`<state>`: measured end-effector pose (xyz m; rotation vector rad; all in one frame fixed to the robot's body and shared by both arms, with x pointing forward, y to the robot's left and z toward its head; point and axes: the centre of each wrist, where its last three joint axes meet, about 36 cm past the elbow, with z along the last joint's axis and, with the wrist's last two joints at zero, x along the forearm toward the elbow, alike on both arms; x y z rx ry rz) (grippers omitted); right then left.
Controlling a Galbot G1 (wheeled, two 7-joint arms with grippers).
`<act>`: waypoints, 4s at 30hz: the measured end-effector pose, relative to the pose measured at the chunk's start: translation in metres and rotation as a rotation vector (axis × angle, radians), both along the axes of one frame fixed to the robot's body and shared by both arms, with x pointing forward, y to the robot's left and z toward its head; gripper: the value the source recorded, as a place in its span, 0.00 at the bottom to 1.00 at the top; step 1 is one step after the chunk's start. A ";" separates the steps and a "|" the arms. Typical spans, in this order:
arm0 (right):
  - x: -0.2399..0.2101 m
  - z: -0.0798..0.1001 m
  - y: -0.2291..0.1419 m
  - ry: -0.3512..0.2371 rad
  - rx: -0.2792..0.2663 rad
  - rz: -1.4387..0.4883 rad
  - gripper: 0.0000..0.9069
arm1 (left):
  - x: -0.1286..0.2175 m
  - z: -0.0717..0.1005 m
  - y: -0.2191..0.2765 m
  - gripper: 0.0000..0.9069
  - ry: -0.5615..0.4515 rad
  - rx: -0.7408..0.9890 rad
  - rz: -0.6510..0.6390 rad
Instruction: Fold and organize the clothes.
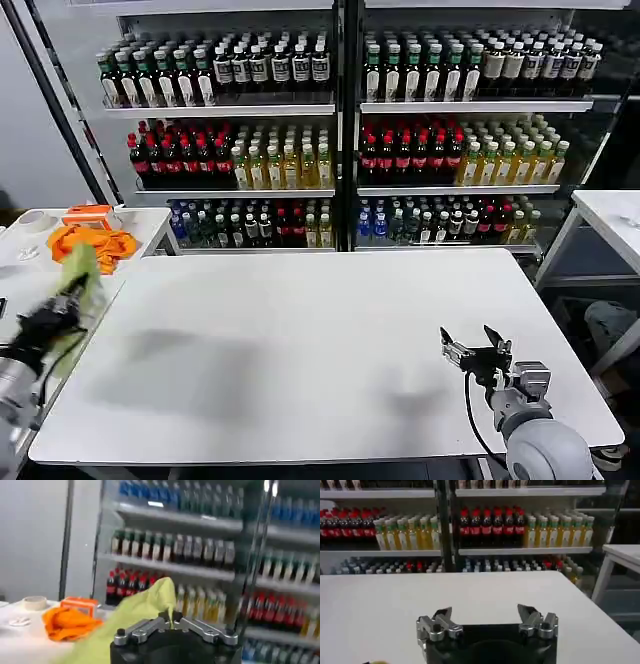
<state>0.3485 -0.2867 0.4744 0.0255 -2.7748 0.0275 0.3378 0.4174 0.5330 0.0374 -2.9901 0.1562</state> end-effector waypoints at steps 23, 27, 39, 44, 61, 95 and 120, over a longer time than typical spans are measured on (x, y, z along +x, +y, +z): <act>-0.005 0.002 -0.006 -0.004 -0.019 -0.019 1.00 | 0.036 -0.121 -0.204 0.23 0.195 0.158 -0.391; -0.003 0.002 -0.006 -0.005 -0.019 -0.016 1.00 | 0.040 -0.123 -0.230 1.00 0.200 0.132 -0.423; 0.005 0.000 0.008 -0.018 0.019 0.006 1.00 | 0.034 -0.119 -0.260 1.00 0.089 -0.022 -0.431; 0.015 -0.005 0.028 -0.030 0.094 0.035 1.00 | 0.024 -0.112 -0.253 1.00 0.025 -0.079 -0.364; 0.053 -0.037 0.137 0.082 0.360 0.184 1.00 | -0.016 -0.106 -0.195 1.00 -0.049 -0.113 -0.094; 0.055 -0.062 0.233 0.289 0.385 0.214 0.00 | -0.039 -0.107 -0.189 1.00 -0.040 -0.131 -0.015; 0.118 -0.056 0.170 0.255 0.247 0.175 0.00 | -0.041 -0.107 -0.193 1.00 -0.040 -0.140 -0.026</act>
